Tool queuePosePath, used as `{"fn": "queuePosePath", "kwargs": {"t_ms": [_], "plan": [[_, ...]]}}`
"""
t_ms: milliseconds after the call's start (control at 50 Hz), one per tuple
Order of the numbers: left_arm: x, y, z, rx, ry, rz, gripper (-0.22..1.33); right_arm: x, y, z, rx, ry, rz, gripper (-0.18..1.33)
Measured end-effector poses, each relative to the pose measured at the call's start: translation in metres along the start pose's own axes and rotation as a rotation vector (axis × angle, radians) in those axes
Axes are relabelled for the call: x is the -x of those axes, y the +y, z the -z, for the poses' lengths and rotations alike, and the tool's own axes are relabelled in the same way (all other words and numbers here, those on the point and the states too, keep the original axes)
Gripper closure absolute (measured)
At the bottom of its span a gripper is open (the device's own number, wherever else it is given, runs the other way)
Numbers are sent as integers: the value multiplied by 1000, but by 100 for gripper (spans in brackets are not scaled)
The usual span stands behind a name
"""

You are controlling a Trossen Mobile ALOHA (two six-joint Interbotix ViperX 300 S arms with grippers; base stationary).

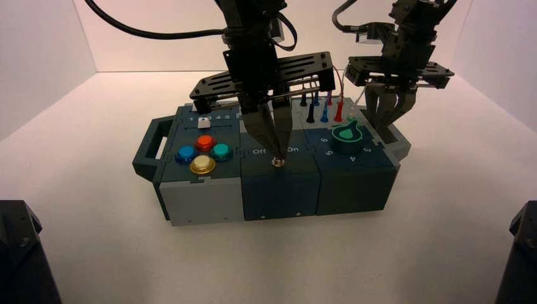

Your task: Flip the bottom switch off with the left gripper.

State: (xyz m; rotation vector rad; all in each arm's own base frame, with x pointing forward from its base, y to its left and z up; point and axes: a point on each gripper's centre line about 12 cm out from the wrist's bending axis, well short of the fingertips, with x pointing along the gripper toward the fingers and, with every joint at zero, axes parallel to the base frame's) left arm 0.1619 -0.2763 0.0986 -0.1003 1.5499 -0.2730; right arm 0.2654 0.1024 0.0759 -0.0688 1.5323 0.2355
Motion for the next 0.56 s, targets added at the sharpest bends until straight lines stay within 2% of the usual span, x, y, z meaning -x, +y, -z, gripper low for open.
{"fn": "queuePosePath", "kwargs": {"t_ms": [260, 420, 560], "plan": [[4, -4, -3, -18, -15, 13, 128, 0, 0, 0, 0, 0, 0, 130], [24, -15, -11, -27, -80, 82, 128, 2, 0, 1, 0, -6, 0, 130], [29, -17, -12, -29, -95, 98, 128, 3, 0, 1, 2, -9, 0, 130]]}}
